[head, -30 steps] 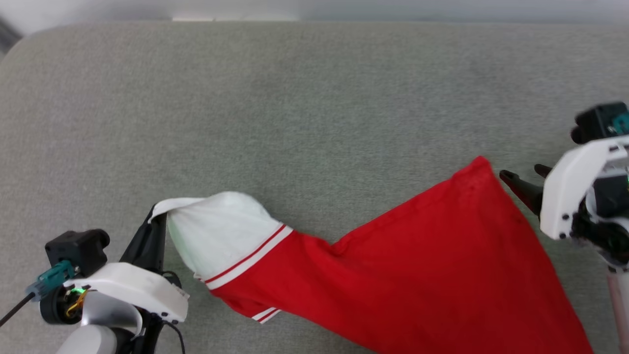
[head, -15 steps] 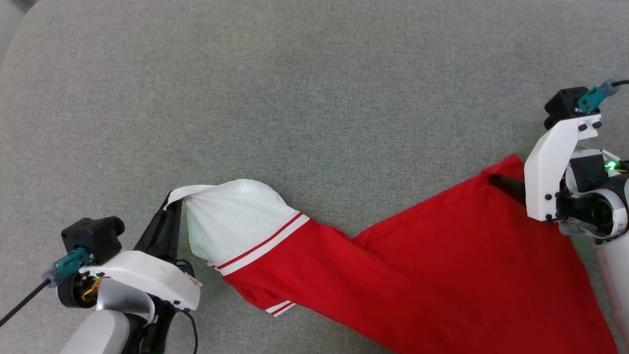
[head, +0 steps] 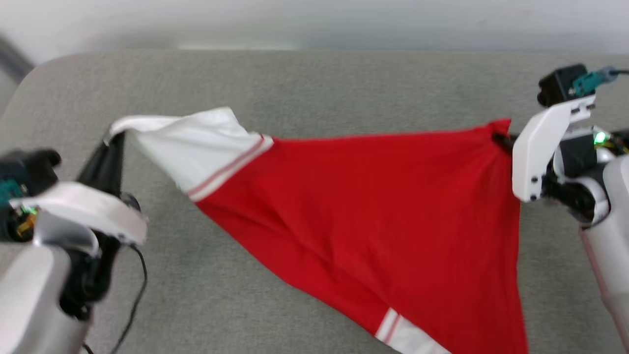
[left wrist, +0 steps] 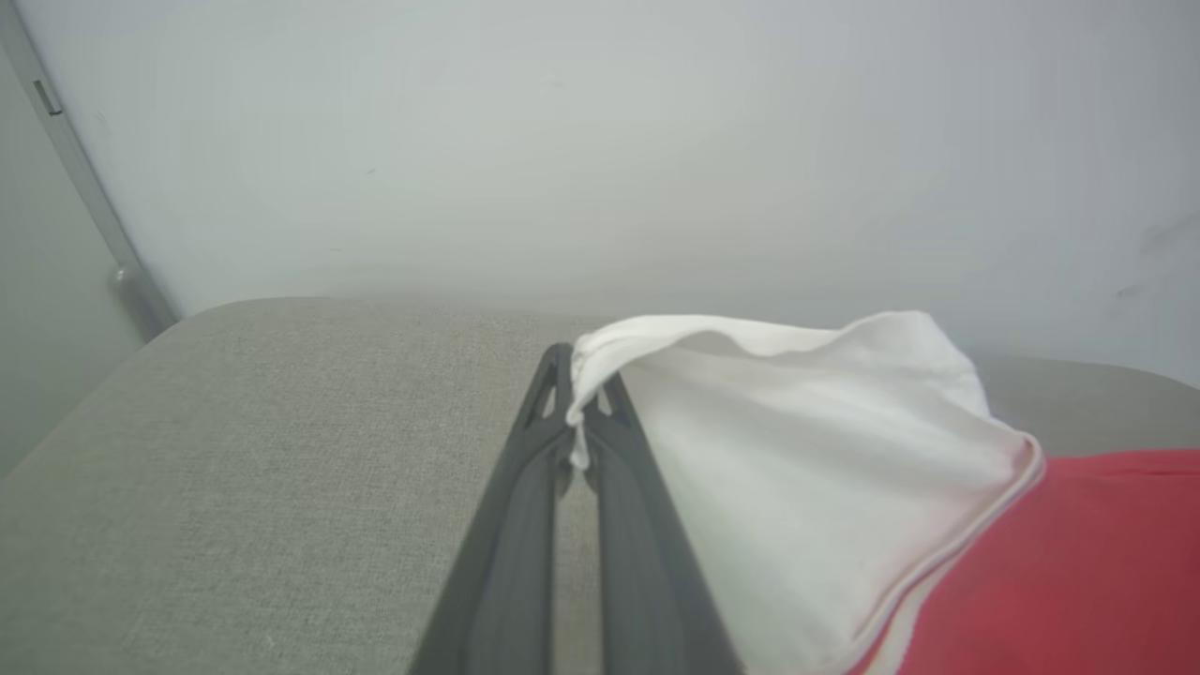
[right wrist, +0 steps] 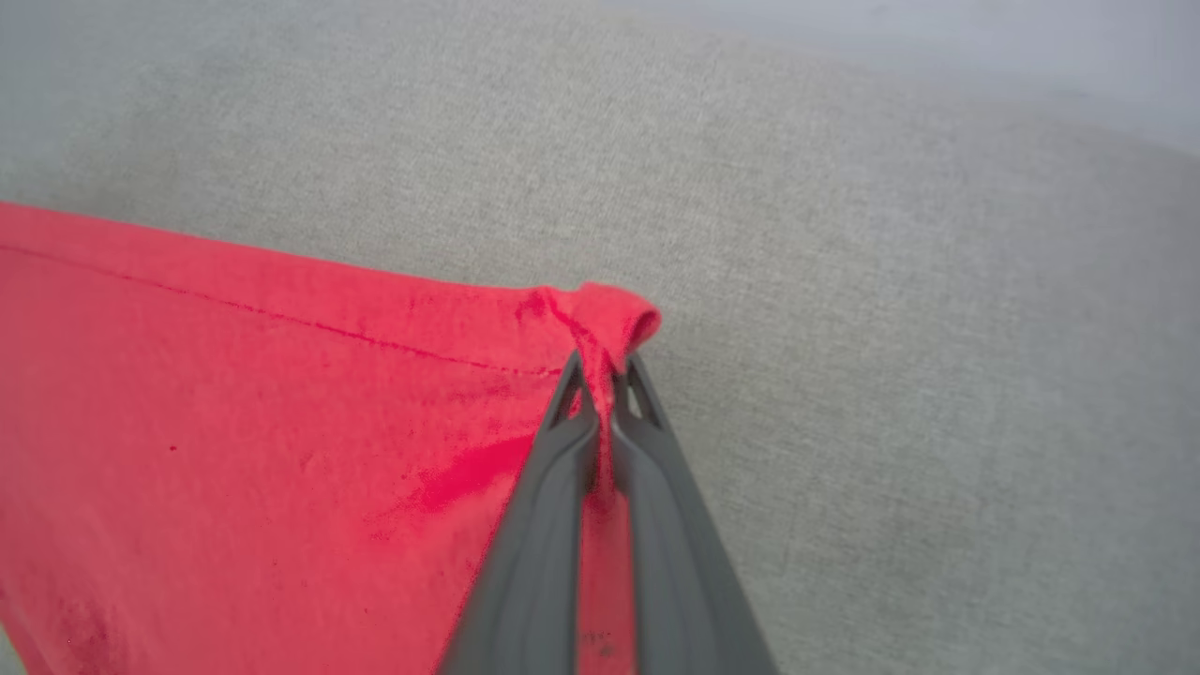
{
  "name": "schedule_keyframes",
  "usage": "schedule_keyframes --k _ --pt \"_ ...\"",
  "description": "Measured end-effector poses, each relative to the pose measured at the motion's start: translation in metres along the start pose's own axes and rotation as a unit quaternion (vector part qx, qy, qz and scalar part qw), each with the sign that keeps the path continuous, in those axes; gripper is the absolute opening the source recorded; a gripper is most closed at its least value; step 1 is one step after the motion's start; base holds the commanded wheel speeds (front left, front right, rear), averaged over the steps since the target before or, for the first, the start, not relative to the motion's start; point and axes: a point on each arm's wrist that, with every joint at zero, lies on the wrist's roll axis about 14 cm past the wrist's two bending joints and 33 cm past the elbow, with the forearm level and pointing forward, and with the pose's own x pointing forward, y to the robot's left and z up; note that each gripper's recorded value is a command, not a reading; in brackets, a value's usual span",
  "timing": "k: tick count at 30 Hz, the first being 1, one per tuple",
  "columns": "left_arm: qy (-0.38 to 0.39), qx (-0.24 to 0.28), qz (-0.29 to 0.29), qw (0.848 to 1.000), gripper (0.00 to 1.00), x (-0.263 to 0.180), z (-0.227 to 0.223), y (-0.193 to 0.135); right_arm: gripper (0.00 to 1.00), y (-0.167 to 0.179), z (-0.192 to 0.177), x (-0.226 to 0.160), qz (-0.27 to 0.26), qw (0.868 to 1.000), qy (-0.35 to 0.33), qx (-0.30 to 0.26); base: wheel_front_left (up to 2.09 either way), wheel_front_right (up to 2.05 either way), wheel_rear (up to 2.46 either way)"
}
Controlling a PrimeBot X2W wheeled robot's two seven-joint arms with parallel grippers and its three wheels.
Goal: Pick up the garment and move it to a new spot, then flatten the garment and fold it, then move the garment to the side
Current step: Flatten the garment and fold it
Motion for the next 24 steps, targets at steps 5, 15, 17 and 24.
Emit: schedule_keyframes --k 5,15,17,24 --pt "-0.049 0.013 -0.024 0.998 0.0 0.036 0.049 -0.009 0.0 -0.011 0.053 -0.026 -0.028 0.995 -0.097 -0.004 0.0 0.0 0.0" --pt "-0.221 0.049 -0.066 0.972 0.0 0.13 0.187 -0.046 0.0 -0.049 0.222 -0.075 -0.09 0.93 -0.356 -0.035 0.0 0.0 0.0" --pt "-0.247 0.057 -0.068 0.965 0.0 0.143 0.206 -0.048 0.0 -0.052 0.243 -0.078 -0.091 0.918 -0.385 -0.037 0.0 0.0 0.0" --pt "-0.311 0.079 -0.074 0.944 0.0 0.178 0.253 -0.054 0.0 -0.066 0.296 -0.074 -0.1 0.891 -0.439 -0.054 0.0 0.0 0.0"
